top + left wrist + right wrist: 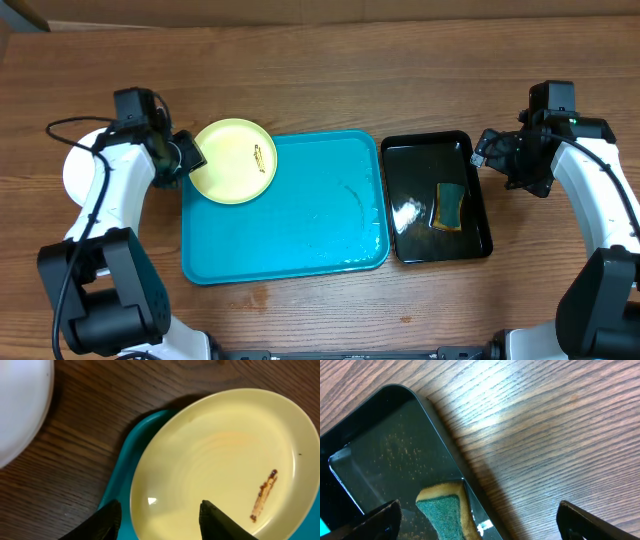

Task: Clean dirty plates on tray and stack at the side
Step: 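Grip the yellow plate rim with the left gripper and pull it center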

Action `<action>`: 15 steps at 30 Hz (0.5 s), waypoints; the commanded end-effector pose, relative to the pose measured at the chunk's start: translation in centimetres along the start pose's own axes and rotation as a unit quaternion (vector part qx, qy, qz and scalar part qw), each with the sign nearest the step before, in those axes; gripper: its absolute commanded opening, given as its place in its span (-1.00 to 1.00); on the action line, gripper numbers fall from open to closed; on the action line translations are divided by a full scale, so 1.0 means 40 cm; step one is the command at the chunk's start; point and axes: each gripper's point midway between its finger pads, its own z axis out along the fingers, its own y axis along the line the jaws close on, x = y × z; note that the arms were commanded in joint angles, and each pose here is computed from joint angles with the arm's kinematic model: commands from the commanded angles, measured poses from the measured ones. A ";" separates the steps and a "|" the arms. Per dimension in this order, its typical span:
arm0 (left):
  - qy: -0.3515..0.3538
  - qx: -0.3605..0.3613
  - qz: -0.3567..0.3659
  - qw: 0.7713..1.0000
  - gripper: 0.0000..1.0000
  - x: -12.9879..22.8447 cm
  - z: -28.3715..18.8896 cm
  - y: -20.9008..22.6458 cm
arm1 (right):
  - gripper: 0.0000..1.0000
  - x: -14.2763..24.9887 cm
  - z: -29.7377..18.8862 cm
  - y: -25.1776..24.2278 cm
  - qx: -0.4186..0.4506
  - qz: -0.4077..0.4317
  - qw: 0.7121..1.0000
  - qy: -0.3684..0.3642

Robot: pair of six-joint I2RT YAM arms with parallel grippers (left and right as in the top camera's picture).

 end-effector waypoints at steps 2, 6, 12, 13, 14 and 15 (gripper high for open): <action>-0.019 -0.046 0.014 0.999 0.04 -0.020 0.000 0.033 | 1.00 -0.023 -0.022 0.013 -0.009 -0.001 1.000 -0.017; -0.019 -0.046 0.025 0.998 -0.07 -0.021 0.002 0.034 | 1.00 -0.023 -0.022 0.012 -0.009 -0.001 1.000 -0.016; 0.000 -0.040 0.027 0.999 -0.09 -0.008 0.043 0.031 | 1.00 -0.023 -0.022 0.012 -0.009 -0.001 1.000 -0.016; 0.005 -0.041 0.026 0.999 -0.10 -0.004 0.056 0.033 | 1.00 -0.023 -0.022 0.013 -0.009 -0.001 1.000 -0.017; 0.011 -0.043 0.026 0.999 -0.12 0.001 0.068 0.035 | 1.00 -0.023 -0.022 0.012 -0.009 -0.001 1.000 -0.016; 0.017 -0.045 0.026 0.999 -0.13 0.006 0.082 0.039 | 1.00 -0.023 -0.022 0.013 -0.009 -0.001 1.000 -0.017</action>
